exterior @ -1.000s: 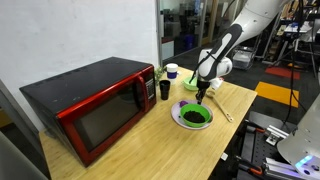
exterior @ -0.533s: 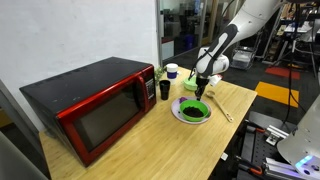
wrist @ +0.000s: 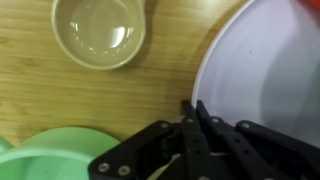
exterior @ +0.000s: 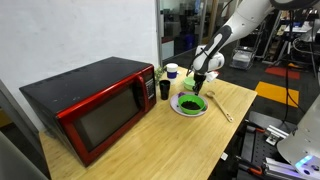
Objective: Move the green bowl and the white plate to the right on the table, then open the microwave door
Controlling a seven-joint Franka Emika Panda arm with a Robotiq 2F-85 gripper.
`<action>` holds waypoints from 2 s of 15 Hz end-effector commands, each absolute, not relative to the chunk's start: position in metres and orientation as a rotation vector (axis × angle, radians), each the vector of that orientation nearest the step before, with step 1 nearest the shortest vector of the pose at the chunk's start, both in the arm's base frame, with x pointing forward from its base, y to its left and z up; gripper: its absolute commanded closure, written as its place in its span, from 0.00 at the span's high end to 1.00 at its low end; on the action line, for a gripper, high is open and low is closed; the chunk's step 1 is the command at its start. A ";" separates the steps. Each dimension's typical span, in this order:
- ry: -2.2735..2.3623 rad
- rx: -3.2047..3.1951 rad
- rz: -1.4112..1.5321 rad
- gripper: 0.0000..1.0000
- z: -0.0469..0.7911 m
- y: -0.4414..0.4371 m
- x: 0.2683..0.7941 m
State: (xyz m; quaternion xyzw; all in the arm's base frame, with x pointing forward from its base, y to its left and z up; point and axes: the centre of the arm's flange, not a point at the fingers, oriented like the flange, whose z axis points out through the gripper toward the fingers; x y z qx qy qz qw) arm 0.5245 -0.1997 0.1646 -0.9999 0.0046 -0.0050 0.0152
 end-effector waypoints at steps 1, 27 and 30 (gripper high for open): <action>0.028 -3.131 0.025 0.01 0.133 -0.223 0.540; -0.297 -3.099 -0.128 1.00 0.364 -0.131 0.531; -0.358 -3.062 -0.172 1.00 0.405 -0.081 0.520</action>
